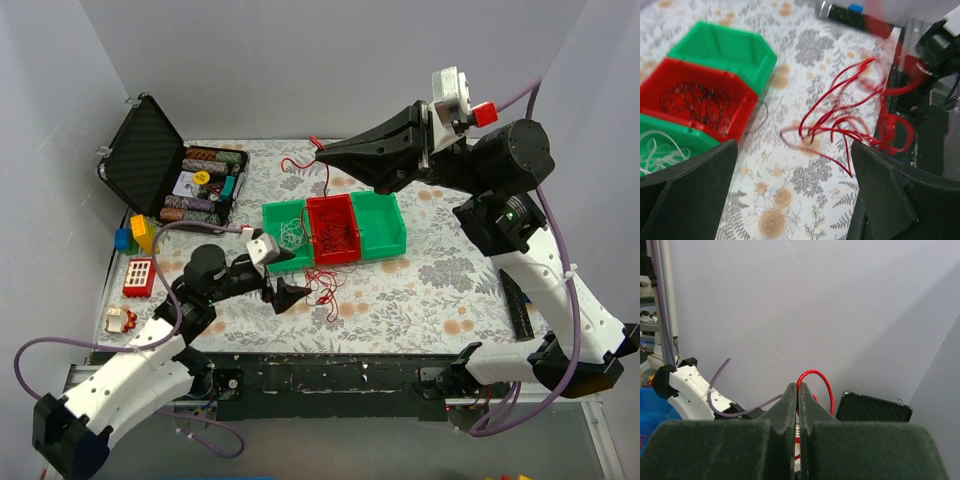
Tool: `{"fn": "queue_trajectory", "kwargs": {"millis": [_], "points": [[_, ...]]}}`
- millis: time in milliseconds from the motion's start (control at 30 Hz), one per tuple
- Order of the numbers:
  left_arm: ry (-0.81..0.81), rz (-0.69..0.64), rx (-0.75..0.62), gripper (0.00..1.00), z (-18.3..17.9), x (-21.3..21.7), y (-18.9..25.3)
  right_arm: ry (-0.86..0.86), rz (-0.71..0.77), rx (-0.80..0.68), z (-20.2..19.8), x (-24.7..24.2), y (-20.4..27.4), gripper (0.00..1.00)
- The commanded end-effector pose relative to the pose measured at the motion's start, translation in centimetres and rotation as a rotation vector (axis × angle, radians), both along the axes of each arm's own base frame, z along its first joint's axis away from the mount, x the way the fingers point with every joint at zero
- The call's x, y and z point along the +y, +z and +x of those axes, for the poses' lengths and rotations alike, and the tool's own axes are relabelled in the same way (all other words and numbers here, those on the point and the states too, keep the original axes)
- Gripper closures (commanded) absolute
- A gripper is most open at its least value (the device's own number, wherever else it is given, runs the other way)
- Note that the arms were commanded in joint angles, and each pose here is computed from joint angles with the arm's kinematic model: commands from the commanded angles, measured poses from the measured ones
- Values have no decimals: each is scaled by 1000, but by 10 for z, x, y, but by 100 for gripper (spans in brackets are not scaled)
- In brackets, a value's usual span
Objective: Untangle the cables
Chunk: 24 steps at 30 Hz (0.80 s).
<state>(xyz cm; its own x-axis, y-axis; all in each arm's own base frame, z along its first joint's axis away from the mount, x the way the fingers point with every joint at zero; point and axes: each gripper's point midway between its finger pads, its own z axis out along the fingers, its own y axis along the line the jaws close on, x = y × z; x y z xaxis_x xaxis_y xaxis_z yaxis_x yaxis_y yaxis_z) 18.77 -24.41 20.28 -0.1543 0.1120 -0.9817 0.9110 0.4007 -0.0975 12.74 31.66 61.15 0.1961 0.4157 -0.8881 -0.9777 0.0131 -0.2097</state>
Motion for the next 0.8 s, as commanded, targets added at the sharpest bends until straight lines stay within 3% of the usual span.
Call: {"fn": "queue_trajectory", "kwargs": {"millis": [0, 133, 300, 500, 667, 767], "points": [[-94, -53, -130, 2, -27, 5, 65, -15, 22, -17, 1, -3, 9, 99], [-25, -114, -168, 2, -12, 4, 94, 0, 23, -3, 2, -1, 2, 99], [83, -253, -120, 2, 19, -6, 115, 39, 22, 19, -1, 3, -2, 99], [-11, -308, -15, 3, 25, -33, 115, 74, 24, 36, -1, 8, 0, 99], [53, -295, 3, 28, 42, -34, 100, 78, 27, 25, -2, 8, 4, 99], [130, -294, -5, 55, 51, -26, 92, 68, 31, 10, -3, 6, 9, 99]]}}
